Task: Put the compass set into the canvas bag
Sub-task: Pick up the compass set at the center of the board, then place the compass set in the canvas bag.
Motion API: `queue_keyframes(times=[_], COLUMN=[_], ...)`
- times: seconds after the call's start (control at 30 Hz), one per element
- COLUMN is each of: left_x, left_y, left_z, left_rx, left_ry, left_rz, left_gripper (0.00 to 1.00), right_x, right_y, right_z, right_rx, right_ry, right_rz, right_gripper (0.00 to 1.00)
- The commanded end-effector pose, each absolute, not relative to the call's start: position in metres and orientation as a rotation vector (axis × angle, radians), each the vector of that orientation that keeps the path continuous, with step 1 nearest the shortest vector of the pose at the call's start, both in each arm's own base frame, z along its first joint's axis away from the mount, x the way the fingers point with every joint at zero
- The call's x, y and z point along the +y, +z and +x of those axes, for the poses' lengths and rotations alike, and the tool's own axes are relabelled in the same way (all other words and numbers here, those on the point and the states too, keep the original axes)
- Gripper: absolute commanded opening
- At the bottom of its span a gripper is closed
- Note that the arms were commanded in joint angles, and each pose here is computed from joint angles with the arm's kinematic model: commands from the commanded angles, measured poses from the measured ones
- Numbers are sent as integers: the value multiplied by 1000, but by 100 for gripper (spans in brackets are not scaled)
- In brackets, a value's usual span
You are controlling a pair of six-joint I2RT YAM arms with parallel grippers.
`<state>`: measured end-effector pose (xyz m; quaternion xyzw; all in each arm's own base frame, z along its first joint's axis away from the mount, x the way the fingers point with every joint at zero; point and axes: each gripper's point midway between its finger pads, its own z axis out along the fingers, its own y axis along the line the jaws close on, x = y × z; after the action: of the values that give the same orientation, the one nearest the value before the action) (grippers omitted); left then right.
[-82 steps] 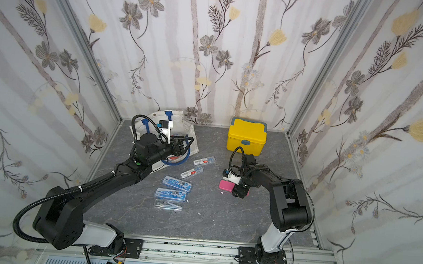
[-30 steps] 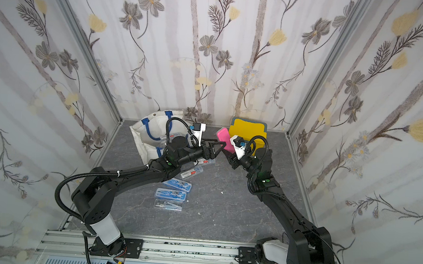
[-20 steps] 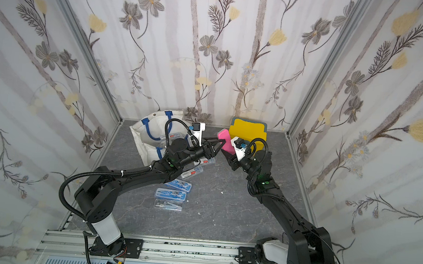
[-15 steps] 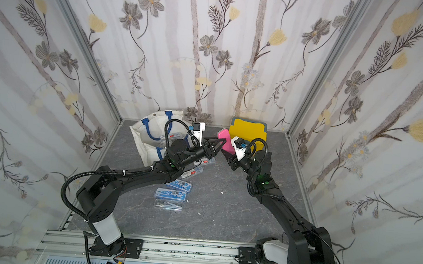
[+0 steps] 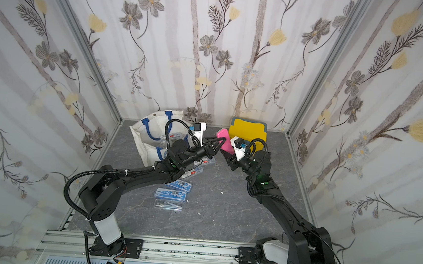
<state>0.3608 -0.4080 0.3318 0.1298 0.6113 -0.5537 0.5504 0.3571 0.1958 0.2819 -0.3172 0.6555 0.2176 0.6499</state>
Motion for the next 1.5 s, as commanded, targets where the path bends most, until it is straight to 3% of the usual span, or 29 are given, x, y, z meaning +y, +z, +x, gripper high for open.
queue_keyframes(times=[0.0, 0.13, 0.33, 0.47, 0.53, 0.93, 1.47], left_x=[-406, -405, -404, -402, -400, -374, -263], left_y=[352, 352, 353, 355, 355, 374, 435], left_z=[355, 353, 352, 353, 357, 391, 416], left_rx=[1352, 1334, 1324, 1321, 1343, 1411, 1349], left_ry=[-1332, -1338, -1331, -1293, -1253, -1003, -591], left_rz=[317, 318, 324, 329, 335, 332, 220], left_gripper=[22, 15, 13, 13, 13, 12, 13], right_x=[198, 198, 198, 198, 196, 171, 154], right_y=[296, 296, 294, 291, 291, 294, 273], right_z=[355, 356, 357, 356, 354, 340, 341], right_rx=[1435, 1437, 1444, 1457, 1459, 1462, 1517], right_ry=[502, 505, 506, 507, 499, 406, 380], right_rz=[-716, -716, -712, -713, -713, -621, -534], right_gripper=[45, 46, 50, 69, 100, 99, 100])
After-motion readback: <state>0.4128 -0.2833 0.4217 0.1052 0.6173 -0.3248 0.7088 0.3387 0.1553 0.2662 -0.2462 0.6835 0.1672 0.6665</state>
